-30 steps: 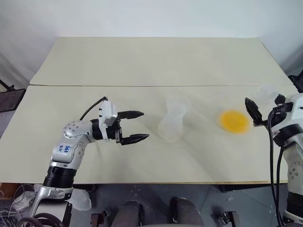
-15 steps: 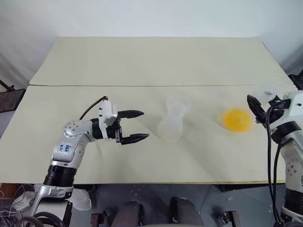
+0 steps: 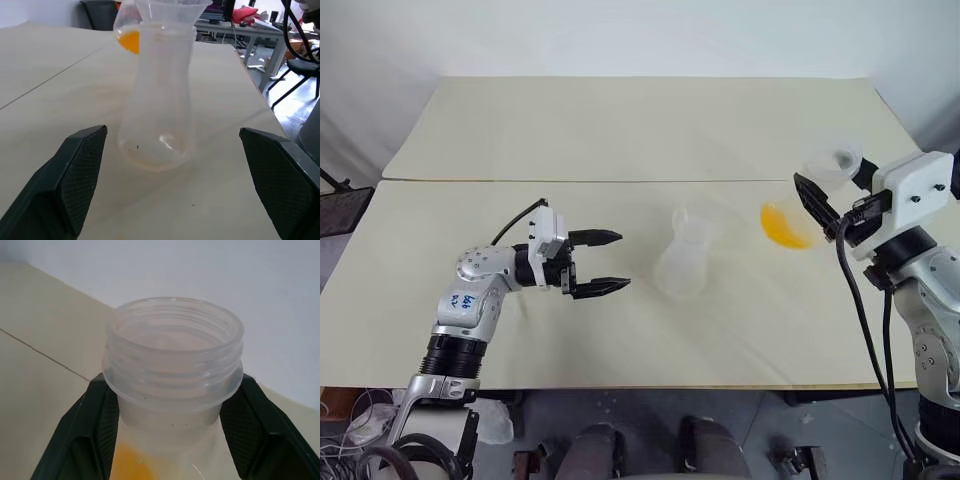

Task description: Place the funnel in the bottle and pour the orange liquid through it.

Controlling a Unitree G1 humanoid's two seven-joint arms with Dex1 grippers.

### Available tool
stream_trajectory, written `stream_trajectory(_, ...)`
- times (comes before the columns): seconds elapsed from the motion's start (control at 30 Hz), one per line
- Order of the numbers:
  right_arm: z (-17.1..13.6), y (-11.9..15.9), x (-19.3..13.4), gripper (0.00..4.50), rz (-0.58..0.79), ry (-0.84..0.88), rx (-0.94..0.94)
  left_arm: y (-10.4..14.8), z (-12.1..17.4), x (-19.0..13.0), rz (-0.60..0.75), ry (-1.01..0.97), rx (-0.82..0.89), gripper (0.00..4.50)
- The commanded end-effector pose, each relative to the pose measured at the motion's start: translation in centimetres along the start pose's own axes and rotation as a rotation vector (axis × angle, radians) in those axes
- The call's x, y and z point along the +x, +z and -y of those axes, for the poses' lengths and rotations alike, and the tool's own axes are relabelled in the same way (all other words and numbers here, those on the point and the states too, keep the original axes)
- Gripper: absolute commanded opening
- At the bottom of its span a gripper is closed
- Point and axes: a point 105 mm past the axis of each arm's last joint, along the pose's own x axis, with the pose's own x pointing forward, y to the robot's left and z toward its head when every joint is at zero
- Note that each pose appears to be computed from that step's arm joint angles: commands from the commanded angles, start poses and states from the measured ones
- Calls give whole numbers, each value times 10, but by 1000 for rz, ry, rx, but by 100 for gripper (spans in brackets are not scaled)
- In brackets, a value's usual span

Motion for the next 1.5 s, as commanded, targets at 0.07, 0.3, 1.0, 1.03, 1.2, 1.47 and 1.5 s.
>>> stream_trajectory(0.07, -6, 24, 3, 242, 64, 31, -218, 9, -3, 6, 12, -37, 53, 450)
stream_trajectory(0.3, -20, 27, 9, 242, 54, 85, -444, 11, -4, 8, 23, -67, 47, 450)
stream_trajectory(1.0, -49, 48, 31, 242, 144, 160, -870, 9, -9, 5, 21, -68, 47, 450)
stream_trajectory(1.03, -50, 49, 31, 242, 148, 162, -889, 9, -9, 5, 22, -68, 47, 450)
stream_trajectory(1.2, -50, 49, 32, 242, 154, 152, -949, 9, -10, 4, 25, -71, 48, 450)
stream_trajectory(1.47, -48, 45, 32, 242, 169, 154, -1079, 11, -13, 3, 25, -69, 54, 450)
stream_trajectory(1.5, -49, 45, 33, 242, 173, 155, -1089, 11, -13, 3, 26, -69, 54, 450)
